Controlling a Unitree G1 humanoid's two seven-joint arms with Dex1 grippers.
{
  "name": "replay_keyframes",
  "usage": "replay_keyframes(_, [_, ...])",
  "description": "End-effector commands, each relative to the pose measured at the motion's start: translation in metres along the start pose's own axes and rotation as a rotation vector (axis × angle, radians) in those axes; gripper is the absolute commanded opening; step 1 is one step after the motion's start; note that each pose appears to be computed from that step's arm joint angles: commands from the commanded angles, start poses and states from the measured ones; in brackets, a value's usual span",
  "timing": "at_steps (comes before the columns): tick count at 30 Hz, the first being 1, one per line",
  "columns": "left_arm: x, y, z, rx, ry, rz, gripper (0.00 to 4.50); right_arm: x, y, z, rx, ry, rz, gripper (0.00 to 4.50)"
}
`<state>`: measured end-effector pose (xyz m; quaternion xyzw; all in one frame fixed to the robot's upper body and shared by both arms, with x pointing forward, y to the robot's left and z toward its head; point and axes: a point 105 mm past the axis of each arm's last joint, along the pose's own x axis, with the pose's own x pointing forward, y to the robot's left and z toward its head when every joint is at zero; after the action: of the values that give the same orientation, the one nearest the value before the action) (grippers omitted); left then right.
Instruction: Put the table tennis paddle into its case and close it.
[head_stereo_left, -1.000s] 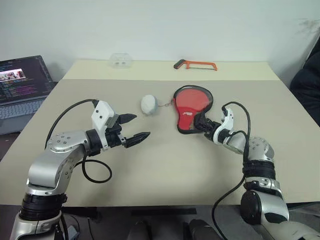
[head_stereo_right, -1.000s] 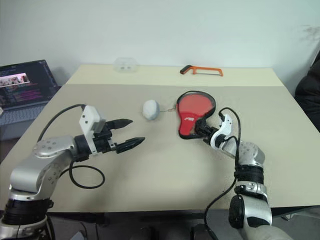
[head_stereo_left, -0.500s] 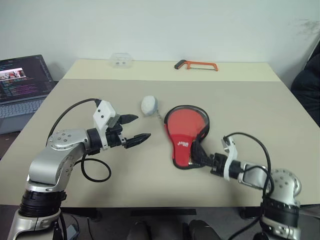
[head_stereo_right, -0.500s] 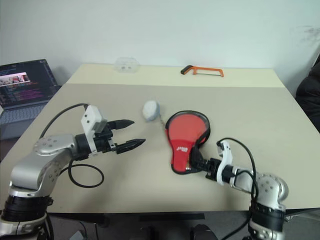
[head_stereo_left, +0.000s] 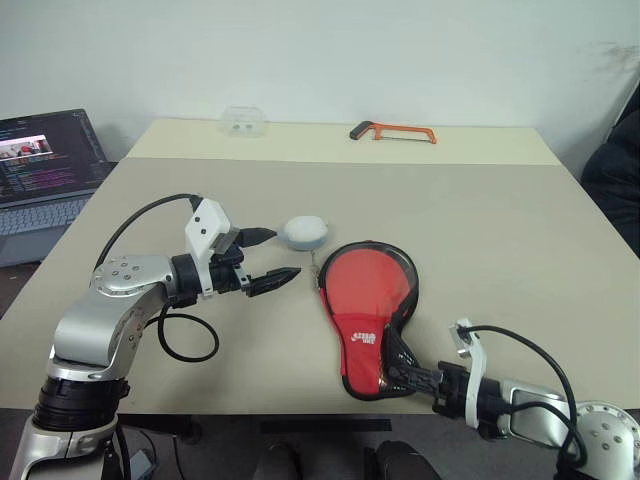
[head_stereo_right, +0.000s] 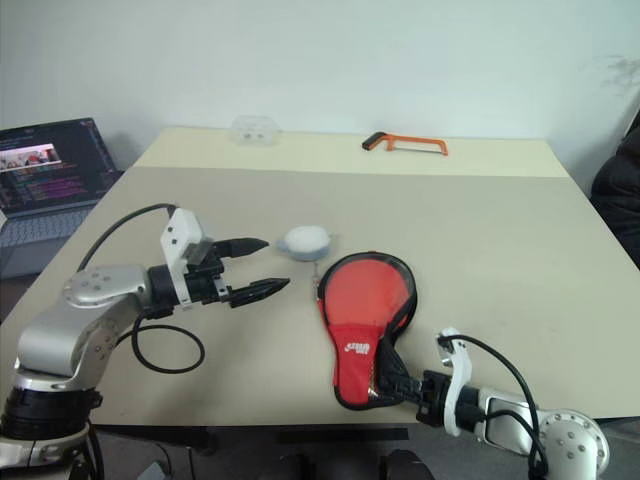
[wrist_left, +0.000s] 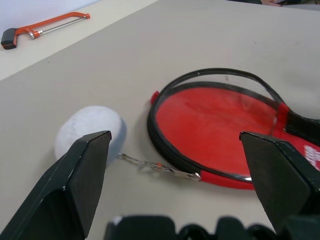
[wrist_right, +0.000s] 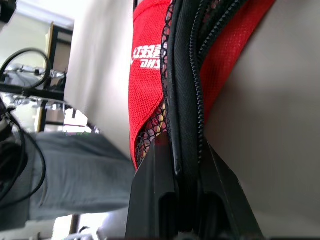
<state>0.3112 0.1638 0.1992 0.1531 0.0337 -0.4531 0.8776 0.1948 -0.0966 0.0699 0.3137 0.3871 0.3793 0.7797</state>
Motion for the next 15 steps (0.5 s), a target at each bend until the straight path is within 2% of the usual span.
replay_keyframes(1, [-0.001,0.002,0.009,0.040,-0.004,-0.001,4.50,0.001,0.010,-0.018,0.014,0.080,0.056,0.01])
replay_keyframes(7, [-0.001,0.002,0.009,0.041,0.002,-0.002,4.50,0.003,0.009,-0.013,0.028,0.068,0.036,0.01])
replay_keyframes(13, [-0.001,0.003,0.008,0.041,0.003,0.007,4.50,0.010,0.006,0.016,-0.033,-0.020,-0.024,0.01])
replay_keyframes(15, [0.000,0.004,0.008,0.041,0.001,0.012,4.50,0.012,0.007,0.023,-0.018,-0.046,-0.020,0.69])
